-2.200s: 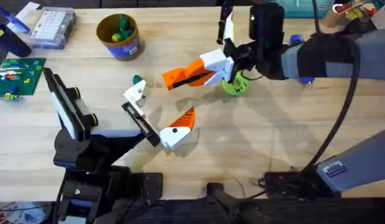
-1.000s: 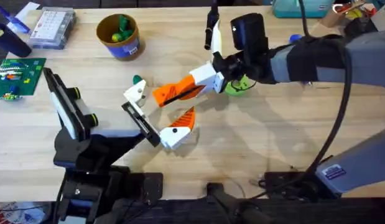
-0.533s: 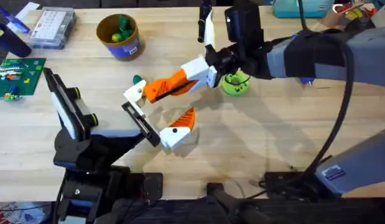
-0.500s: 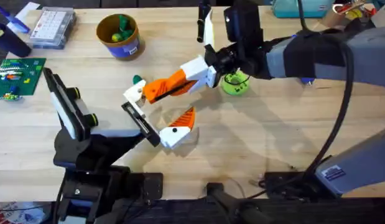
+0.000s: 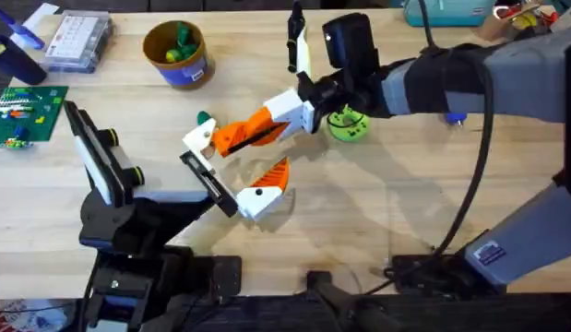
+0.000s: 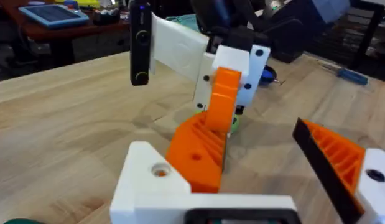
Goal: Pick up the gripper from the table and insert it into the empty holder that is missing its gripper. Then pick up a screw, insert it into the mounting hole, and use the screwdriver to tighten it. Finally, clean up the table by picking up the vegetable and placing it into the bucket.
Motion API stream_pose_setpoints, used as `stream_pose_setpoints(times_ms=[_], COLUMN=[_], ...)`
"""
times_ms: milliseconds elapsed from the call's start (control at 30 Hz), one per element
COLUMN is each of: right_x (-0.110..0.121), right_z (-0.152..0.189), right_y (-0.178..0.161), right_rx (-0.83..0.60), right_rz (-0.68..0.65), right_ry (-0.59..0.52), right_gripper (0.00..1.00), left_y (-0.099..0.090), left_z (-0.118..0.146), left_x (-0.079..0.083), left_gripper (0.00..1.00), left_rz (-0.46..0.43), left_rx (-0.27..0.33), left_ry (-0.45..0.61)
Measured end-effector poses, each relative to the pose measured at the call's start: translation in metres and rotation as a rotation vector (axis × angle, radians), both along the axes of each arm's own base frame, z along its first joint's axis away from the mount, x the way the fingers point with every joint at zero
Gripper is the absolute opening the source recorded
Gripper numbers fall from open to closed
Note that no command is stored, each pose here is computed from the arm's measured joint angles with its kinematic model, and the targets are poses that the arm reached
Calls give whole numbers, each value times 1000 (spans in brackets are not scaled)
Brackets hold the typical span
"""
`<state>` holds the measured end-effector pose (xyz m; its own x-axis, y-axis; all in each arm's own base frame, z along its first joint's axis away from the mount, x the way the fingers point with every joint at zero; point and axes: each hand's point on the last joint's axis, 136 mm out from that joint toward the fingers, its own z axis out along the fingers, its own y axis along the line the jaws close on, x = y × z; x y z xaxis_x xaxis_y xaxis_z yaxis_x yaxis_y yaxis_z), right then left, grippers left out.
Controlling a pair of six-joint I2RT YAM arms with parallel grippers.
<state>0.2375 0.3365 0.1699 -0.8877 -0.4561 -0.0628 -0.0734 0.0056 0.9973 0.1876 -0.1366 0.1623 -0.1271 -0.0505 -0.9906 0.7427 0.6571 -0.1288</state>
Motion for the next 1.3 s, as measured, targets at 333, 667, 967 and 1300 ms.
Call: stream_pose_setpoints(times_ms=[333,667,967,1300], right_x=[3,12,16,19], right_z=[1,2,1,0], right_y=[17,37,45,48], right_rx=[-15,-1,5,5], right_rz=[28,89,110,108], right_ry=[24,44,47,44], right_gripper=[22,22,22,22], left_y=[4,5,10,11], left_z=[0,0,1,1], left_x=[4,5,9,10], left_gripper=[992,992,992,992], left_rz=[30,41,75,82], left_rx=[5,7,8,8], left_ry=[-7,-8,-11,-11])
